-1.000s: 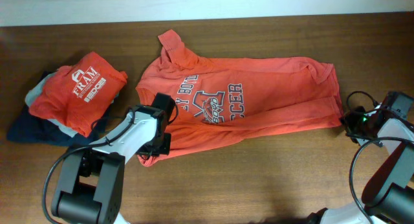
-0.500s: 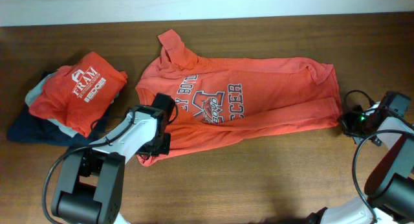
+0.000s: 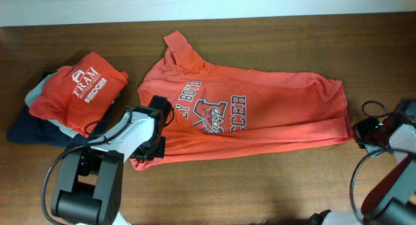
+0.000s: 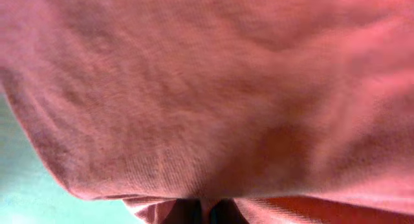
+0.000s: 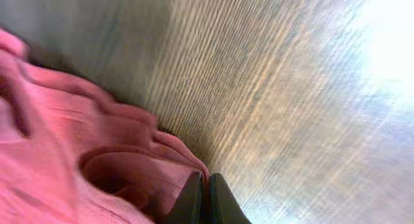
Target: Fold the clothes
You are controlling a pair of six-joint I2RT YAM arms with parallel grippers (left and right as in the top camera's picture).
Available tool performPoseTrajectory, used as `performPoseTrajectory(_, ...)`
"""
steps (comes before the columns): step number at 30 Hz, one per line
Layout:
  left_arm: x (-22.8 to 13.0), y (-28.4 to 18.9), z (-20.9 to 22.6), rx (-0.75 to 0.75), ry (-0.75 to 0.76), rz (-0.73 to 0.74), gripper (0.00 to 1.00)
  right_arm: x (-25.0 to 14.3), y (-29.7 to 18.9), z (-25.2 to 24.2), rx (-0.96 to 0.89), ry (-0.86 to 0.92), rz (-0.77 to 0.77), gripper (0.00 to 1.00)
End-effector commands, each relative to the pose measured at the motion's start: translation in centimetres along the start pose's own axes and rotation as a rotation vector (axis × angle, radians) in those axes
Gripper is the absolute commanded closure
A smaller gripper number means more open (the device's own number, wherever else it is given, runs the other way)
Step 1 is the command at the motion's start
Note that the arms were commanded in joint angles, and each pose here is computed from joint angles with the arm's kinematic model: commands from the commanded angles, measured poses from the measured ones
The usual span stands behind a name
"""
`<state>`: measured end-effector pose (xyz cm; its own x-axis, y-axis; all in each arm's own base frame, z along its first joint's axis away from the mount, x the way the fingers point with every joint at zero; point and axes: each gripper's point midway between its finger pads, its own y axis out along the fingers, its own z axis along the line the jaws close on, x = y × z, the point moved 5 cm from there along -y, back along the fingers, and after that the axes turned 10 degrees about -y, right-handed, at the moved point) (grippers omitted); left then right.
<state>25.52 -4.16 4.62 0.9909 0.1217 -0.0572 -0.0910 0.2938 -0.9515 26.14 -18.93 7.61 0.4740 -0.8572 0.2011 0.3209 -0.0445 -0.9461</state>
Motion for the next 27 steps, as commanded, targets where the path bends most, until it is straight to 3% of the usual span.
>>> performPoseTrajectory(1, -0.8, 1.7, 3.0, 0.146, -0.055, 0.052, 1.0, 1.8, -3.0, -1.0, -0.095, 0.01, -0.156, 0.96)
performPoseTrajectory(9, -0.6, 1.9, 4.0, 0.148, -0.09, 0.064, 1.0, 1.3, -3.4, -1.5, -0.132, 0.014, -0.143, 0.96)
performPoseTrajectory(13, -0.5, 1.9, 4.0, 0.148, -0.091, 0.061, 0.99, 1.1, -3.3, -1.5, -0.132, 0.015, -0.135, 0.67)
performPoseTrajectory(14, -0.5, 1.9, 3.9, 0.147, -0.091, 0.061, 0.98, 1.0, -3.3, -1.5, -0.128, 0.015, -0.13, 0.64)
performPoseTrajectory(18, -0.5, 1.9, 3.9, 0.144, -0.092, 0.06, 0.79, -0.1, -3.1, -0.4, -0.039, 0.006, -0.061, 0.63)
performPoseTrajectory(21, -0.4, 2.0, 3.9, 0.142, -0.093, 0.057, 0.64, -1.4, -2.9, 1.3, 0.027, -0.098, 0.001, 0.63)
performPoseTrajectory(27, -0.4, 2.0, 3.9, 0.143, -0.093, 0.057, 0.37, -3.9, -2.4, 4.9, 0.052, -0.298, 0.051, 0.44)
